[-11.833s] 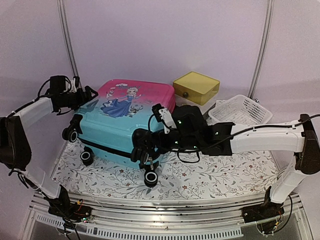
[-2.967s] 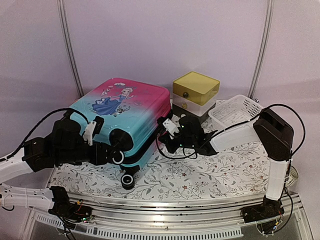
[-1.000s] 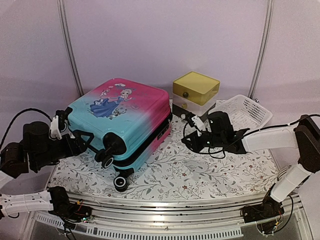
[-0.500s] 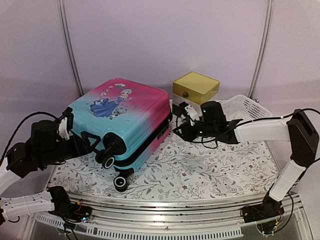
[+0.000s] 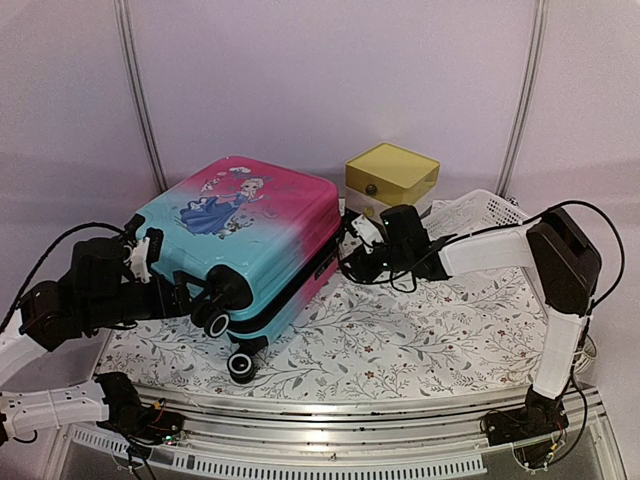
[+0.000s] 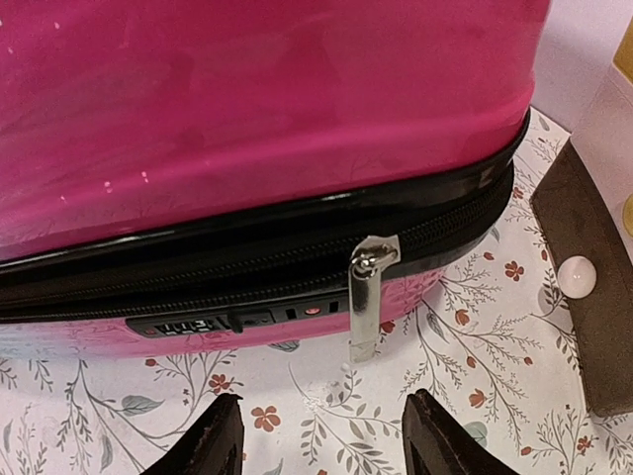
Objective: Open, take out, and arrange the luggage
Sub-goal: Pick up the zipper from the luggage, then rotate the luggage at the center of the board.
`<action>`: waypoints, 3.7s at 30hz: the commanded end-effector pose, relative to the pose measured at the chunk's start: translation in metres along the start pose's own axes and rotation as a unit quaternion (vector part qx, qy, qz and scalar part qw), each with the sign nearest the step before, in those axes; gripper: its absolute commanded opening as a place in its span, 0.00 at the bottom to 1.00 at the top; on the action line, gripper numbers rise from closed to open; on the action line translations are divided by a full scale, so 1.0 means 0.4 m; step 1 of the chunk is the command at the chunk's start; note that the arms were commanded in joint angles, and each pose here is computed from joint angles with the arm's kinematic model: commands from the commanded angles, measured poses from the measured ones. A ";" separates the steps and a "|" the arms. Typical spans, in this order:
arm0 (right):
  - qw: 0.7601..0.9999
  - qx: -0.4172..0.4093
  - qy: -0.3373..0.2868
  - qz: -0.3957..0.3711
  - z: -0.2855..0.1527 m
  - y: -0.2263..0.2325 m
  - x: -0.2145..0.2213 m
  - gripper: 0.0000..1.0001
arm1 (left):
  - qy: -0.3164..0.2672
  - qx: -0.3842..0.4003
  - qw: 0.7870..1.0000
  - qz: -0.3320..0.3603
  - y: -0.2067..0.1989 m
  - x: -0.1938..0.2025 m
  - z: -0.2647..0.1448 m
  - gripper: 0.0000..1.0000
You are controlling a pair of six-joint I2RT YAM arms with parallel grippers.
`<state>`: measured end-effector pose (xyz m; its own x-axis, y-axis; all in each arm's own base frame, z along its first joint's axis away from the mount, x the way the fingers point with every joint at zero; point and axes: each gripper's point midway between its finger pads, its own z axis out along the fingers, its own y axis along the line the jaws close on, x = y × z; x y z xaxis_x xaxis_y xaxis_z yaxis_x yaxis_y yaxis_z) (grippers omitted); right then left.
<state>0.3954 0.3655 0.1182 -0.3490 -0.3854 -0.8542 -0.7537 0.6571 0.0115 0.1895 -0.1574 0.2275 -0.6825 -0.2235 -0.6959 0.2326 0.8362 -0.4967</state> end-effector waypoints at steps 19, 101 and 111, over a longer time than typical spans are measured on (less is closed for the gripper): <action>0.997 0.004 -0.065 -0.030 0.048 -0.062 -0.015 0.69 | 0.008 0.030 0.999 0.014 -0.012 0.024 0.033 0.98; 0.975 -0.210 -0.047 0.062 0.057 -0.049 -0.001 0.66 | -0.013 -0.021 1.000 0.001 0.032 -0.001 0.017 0.97; 0.965 -0.253 -0.060 0.035 0.079 -0.028 -0.013 0.33 | -0.013 -0.019 1.000 0.002 0.027 -0.005 0.018 0.97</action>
<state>0.4255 0.3766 0.1031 -0.3859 -0.2516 -0.8876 -0.8981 0.3224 0.2991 0.1948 -0.1513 0.2134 -0.6783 -0.2286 -0.6983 0.1985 0.8580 -0.4737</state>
